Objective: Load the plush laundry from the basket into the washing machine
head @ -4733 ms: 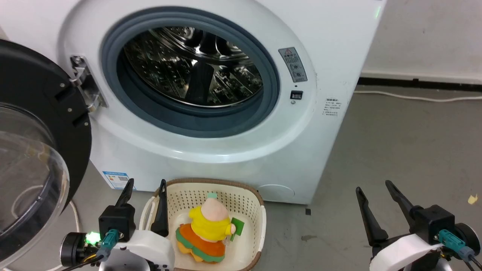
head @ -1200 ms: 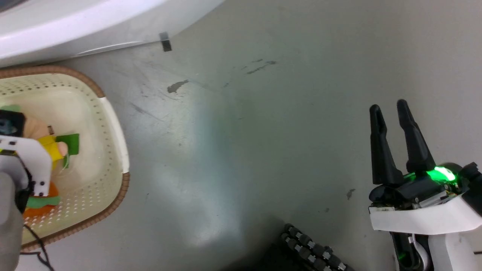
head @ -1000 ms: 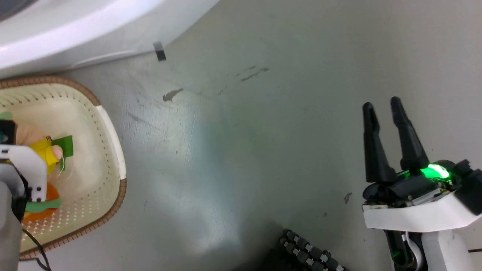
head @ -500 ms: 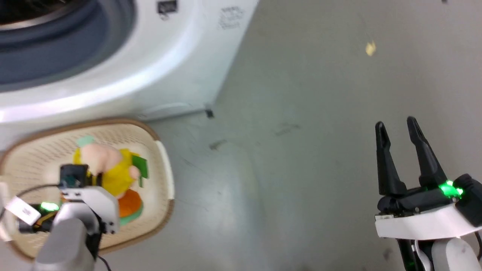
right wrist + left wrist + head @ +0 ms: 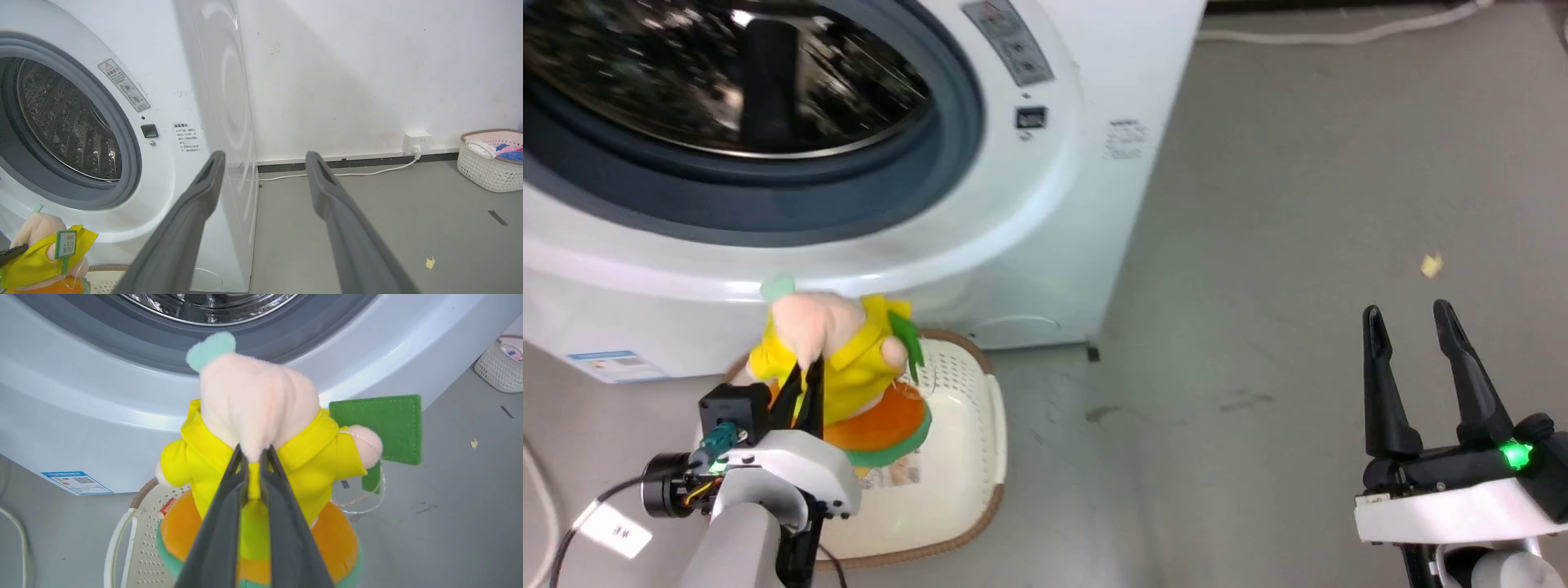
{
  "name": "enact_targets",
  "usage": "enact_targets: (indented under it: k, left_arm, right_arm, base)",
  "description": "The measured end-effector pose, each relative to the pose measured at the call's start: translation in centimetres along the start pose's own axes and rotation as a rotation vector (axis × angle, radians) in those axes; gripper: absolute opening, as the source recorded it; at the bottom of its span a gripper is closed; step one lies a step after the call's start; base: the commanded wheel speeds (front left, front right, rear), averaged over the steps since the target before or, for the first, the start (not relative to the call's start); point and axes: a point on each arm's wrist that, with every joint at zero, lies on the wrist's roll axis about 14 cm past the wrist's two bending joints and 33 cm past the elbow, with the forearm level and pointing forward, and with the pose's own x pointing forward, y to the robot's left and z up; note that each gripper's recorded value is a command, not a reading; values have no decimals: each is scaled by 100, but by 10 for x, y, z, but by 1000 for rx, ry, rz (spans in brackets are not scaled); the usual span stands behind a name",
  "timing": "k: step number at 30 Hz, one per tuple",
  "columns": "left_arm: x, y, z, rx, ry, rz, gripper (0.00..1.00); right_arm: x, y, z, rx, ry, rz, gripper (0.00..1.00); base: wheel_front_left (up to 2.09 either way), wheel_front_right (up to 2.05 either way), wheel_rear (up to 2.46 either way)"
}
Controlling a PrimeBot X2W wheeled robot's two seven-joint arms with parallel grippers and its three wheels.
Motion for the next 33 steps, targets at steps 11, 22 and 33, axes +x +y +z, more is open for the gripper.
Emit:
enact_targets:
  k: [11, 22, 33]
  left_arm:
    - [-27, 9, 126, -8, -428, 56, 0]
    - [30, 21, 162, 101, -523, 12, 0]
    - [157, 35, 172, 268, -356, -42, 0]
  right_arm:
    - [7, 19, -1, 22, -5, 54, 100]
    - [26, 19, -26, 52, 45, 47, 100]
    - [39, -13, -60, 77, 122, -54, 100]
  base:
    - [0, 0, 0]
    - [0, 0, 0]
    - [0, 0, 0]
